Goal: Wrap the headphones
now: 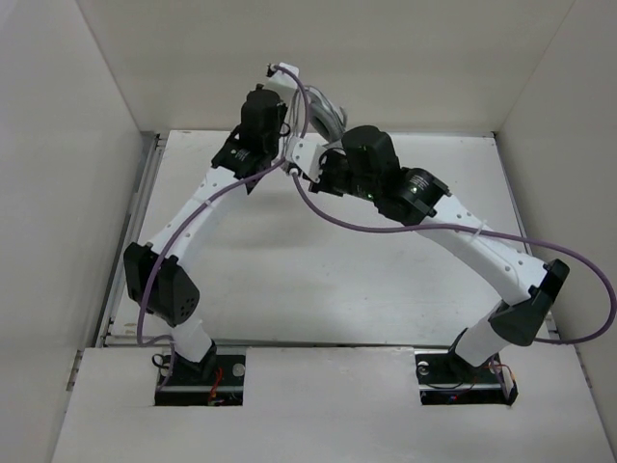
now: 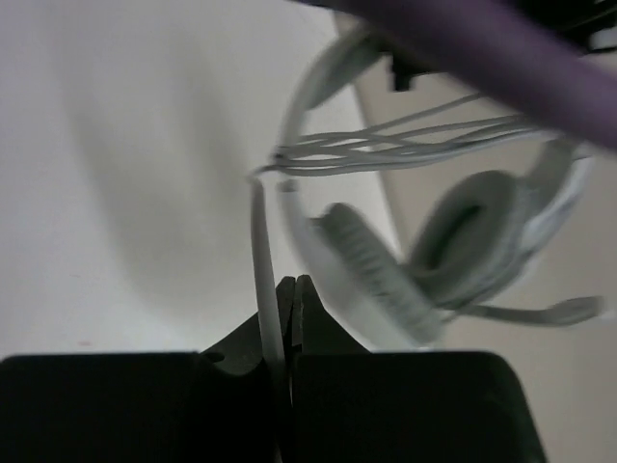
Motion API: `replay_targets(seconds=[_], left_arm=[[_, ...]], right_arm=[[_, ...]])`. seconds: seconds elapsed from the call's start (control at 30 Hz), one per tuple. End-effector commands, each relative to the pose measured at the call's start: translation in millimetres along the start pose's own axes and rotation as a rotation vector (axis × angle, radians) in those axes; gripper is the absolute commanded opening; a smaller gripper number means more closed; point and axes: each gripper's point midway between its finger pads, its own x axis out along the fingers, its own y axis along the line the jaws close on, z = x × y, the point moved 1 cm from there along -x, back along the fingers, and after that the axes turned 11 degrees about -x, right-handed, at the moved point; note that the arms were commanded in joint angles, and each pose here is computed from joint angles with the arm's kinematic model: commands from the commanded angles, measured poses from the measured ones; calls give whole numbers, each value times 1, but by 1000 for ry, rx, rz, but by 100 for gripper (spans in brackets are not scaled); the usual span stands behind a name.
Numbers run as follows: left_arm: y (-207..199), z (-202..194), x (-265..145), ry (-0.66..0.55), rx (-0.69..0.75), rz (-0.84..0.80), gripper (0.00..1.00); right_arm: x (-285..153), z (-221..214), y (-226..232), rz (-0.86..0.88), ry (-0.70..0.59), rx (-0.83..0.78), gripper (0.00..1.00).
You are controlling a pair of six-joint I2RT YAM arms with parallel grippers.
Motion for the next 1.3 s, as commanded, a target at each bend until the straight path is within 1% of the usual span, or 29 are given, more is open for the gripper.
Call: replay_targets(seconds=[0.0, 0.13, 0.27, 0.4, 0.47, 0.57, 0.7, 0.83, 0.93, 1.13, 1.27], left_arm=[[-4, 64, -46, -182, -124, -71, 0], [-31, 43, -60, -106, -115, -175, 0], [-53, 23, -74, -13, -124, -280, 0], [-58, 6, -76, 39, -109, -307, 0], [-60, -1, -79, 65, -108, -323, 0], [-62, -6, -81, 89, -120, -342, 0], [-67, -3, -85, 103, -147, -382, 0], [-70, -5, -90, 128, -166, -418, 0], [-71, -8, -93, 145, -173, -430, 0], [-69, -8, -93, 148, -186, -436, 0], [-71, -12, -96, 159, -176, -455, 0]], right_arm=[[-23, -3, -65, -269, 120, -258, 0], [-30, -5, -96, -410, 157, -360, 0], [-35, -16, -119, -515, 230, -475, 0], [-43, -21, -133, -557, 274, -563, 0], [-47, -21, -138, -570, 269, -566, 0], [-49, -14, -136, -564, 197, -460, 0], [-37, -18, -116, -457, 130, -288, 0], [-33, -19, -115, -422, 69, -148, 0], [-29, -11, -107, -346, 2, -34, 0], [-22, 1, -90, -250, -73, 64, 0], [-15, -7, -92, -257, -45, 15, 0]])
